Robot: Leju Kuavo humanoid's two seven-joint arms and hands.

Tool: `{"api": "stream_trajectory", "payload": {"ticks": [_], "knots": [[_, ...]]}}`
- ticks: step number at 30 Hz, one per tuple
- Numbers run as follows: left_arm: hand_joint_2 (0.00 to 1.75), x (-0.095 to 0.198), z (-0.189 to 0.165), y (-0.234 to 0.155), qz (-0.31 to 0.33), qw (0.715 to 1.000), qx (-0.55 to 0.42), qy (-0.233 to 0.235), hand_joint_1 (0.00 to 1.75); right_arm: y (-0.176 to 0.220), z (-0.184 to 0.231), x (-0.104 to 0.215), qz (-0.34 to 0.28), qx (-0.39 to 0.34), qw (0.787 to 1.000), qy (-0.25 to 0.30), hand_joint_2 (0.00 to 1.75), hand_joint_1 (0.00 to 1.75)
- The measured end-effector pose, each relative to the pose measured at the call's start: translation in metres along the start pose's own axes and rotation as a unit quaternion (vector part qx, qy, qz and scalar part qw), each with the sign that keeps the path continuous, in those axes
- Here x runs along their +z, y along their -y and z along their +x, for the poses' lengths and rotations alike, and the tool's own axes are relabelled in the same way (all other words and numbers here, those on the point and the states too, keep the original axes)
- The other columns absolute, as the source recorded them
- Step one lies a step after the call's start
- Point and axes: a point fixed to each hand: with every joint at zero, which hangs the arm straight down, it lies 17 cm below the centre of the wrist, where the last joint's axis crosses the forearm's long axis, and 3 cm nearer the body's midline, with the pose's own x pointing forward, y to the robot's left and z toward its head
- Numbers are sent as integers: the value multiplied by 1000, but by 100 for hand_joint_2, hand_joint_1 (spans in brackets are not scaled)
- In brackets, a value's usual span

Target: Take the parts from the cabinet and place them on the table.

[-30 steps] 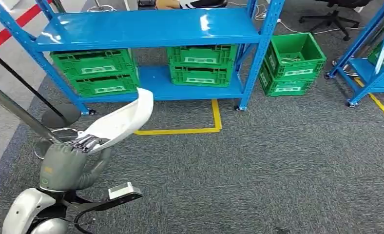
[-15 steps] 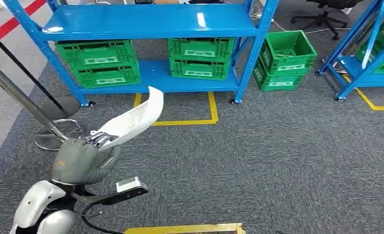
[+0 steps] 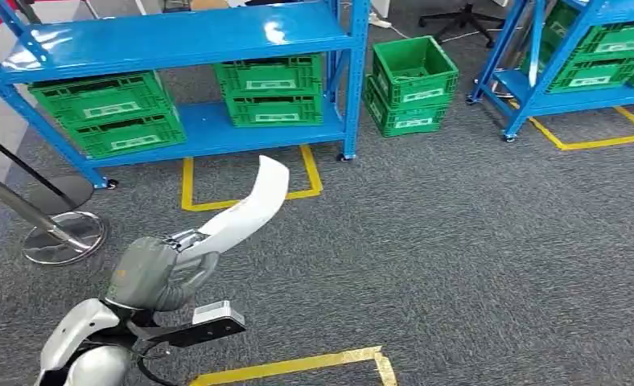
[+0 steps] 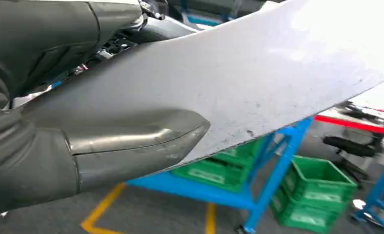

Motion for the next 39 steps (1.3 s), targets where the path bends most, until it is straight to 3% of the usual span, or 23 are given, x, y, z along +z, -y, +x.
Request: {"api": "stream_trajectory", "payload": {"ticks": [20, 24, 39], "knots": [[175, -2, 2, -4, 18, 999, 46, -8, 175, 26, 4, -3, -70, 6, 998, 2, 0, 0], [175, -2, 9, 4, -3, 996, 90, 0, 175, 40, 4, -3, -100, 6, 995, -2, 0, 0], [175, -14, 25, 32, -23, 990, 135, -15, 175, 69, -5, -6, -109, -21, 993, -30, 0, 0]]}}
